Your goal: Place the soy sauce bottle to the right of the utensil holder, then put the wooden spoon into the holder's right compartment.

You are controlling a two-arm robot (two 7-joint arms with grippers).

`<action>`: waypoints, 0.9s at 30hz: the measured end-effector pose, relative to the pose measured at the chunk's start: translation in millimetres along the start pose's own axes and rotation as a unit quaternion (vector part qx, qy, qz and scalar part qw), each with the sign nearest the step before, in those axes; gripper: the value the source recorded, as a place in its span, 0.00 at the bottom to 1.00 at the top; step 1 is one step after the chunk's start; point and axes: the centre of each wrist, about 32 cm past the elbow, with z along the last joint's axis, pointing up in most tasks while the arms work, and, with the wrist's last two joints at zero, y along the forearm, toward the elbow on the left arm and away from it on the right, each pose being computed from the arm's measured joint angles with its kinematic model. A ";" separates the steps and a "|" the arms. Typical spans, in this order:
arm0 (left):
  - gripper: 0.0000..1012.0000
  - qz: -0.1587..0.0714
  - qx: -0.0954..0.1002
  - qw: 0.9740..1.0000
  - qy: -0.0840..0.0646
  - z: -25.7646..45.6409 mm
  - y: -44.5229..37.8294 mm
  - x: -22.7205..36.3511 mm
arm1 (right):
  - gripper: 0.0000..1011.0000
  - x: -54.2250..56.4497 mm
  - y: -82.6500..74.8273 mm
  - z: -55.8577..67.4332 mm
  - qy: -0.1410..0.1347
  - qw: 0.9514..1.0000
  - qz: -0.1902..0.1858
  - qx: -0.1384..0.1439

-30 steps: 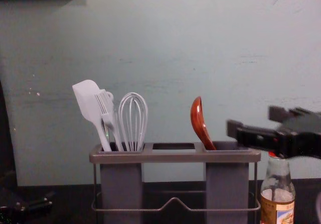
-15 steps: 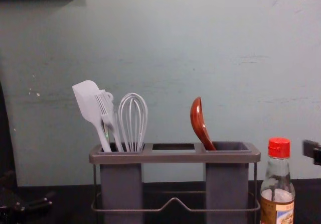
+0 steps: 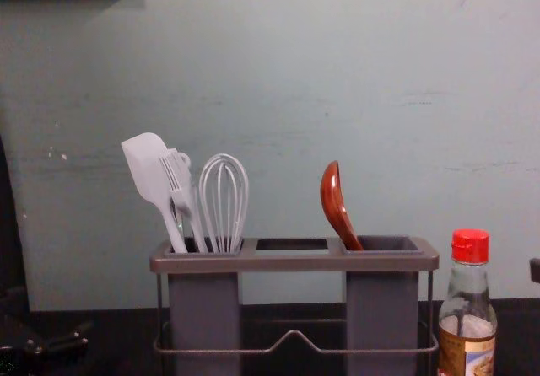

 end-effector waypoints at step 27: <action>0.99 0.000 0.000 1.000 0.000 0.0 0.0 0.0 | 0.99 -3.1 39.1 -11.5 -0.029 0.999 -0.003 -0.014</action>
